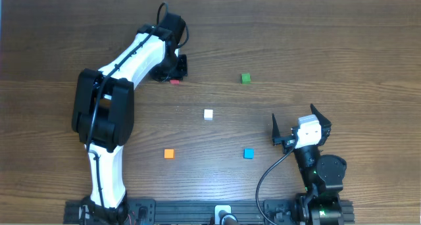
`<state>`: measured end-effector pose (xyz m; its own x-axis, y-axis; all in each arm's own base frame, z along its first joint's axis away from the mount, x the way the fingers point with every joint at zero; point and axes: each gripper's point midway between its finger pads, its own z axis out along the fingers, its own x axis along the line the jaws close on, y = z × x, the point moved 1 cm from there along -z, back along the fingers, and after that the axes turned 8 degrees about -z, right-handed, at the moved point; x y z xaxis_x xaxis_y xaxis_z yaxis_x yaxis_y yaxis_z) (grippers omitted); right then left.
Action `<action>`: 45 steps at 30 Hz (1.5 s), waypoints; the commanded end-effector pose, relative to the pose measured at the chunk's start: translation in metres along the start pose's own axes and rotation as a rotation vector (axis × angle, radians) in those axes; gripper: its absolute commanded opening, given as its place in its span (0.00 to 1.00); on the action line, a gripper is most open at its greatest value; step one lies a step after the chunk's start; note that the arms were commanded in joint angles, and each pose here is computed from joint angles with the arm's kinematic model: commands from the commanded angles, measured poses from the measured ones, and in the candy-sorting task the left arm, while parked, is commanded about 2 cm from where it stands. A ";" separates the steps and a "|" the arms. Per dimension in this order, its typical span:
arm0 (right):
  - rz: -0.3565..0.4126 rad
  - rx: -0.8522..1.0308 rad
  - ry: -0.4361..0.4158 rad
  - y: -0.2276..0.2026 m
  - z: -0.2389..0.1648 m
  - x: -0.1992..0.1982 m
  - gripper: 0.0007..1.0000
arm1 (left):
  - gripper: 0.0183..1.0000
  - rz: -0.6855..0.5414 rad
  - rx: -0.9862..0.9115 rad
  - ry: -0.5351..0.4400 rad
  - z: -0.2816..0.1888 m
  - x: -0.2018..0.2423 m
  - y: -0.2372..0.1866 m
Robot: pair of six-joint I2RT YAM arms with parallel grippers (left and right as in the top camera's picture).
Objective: Stack Cubes
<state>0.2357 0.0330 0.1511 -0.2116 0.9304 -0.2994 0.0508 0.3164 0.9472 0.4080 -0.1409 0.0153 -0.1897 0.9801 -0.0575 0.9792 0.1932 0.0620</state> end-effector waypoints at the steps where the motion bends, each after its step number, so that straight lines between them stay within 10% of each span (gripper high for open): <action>1: 0.004 0.006 -0.008 -0.003 0.000 -0.001 0.99 | 0.12 -0.024 -0.012 0.016 0.002 0.000 0.005; 17: 0.004 0.006 -0.008 -0.004 0.000 -0.001 0.99 | 0.02 -0.130 -0.219 -0.041 -0.161 -0.040 -0.066; 45: 0.004 0.006 -0.008 -0.003 0.000 -0.001 0.99 | 0.02 0.010 -0.129 0.025 -0.048 -0.098 -0.119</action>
<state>0.2357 0.0330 0.1511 -0.2116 0.9304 -0.2994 0.0508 0.3164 0.9472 0.3125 -0.2635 0.0770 -0.1900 0.9804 -0.0519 0.9557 0.1968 0.2191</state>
